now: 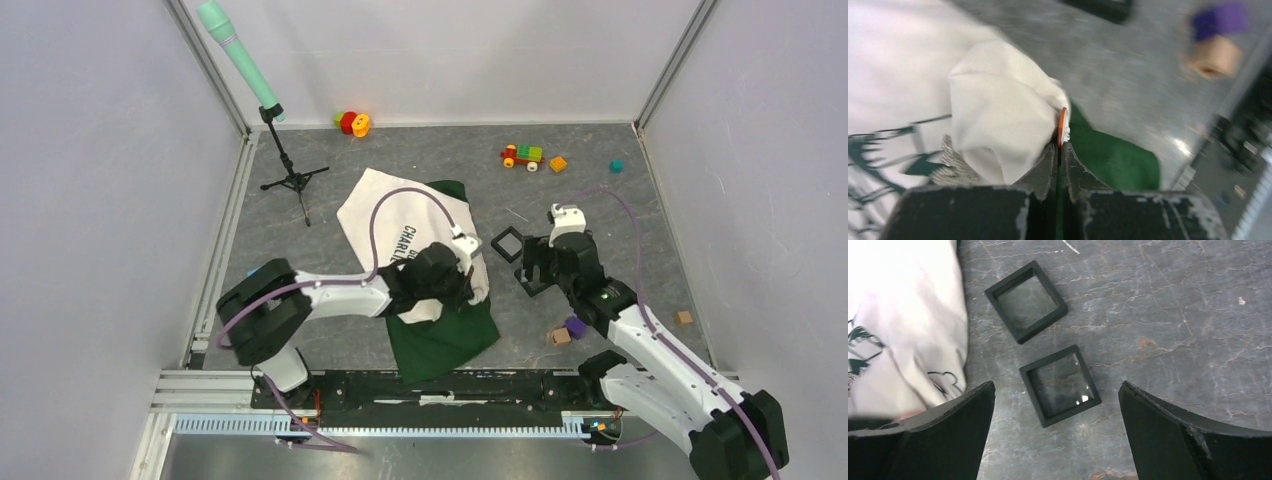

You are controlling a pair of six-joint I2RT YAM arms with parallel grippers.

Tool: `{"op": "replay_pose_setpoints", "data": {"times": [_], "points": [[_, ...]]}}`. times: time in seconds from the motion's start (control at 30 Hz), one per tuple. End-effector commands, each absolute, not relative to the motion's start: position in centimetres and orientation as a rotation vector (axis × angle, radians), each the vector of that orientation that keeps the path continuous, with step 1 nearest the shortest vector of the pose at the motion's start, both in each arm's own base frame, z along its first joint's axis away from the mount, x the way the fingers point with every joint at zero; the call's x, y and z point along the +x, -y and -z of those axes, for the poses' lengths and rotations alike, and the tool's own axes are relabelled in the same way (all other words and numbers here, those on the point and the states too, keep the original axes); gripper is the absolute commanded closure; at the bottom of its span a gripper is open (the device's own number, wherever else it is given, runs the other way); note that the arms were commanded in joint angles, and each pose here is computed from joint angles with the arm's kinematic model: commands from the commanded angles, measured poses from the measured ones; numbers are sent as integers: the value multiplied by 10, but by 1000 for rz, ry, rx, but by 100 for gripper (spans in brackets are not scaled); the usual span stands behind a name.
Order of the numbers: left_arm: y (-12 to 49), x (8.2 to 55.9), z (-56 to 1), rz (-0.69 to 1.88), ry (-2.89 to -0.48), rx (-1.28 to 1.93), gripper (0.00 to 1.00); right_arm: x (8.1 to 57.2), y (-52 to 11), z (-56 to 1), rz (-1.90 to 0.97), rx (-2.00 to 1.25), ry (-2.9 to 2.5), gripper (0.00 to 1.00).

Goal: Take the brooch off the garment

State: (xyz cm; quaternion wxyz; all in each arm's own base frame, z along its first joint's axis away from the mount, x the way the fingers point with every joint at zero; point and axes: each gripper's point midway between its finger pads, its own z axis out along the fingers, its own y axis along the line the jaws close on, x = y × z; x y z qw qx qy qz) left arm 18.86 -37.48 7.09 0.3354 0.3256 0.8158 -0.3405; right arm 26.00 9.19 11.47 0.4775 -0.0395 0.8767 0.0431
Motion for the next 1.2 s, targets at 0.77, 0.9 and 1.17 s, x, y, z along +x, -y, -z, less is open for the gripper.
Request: {"op": "replay_pose_setpoints", "data": {"times": [0.77,0.9,1.17], "points": [[249,246,-162,846,-1765,342,98,373,-129,-75,-449,-297,-2335,2],[239,244,-166,834,-1709,308,98,376,-139,-59,-521,-296,-2353,2],[239,244,-168,829,-1698,323,98,355,-161,-44,-556,-422,-2381,2]]}}
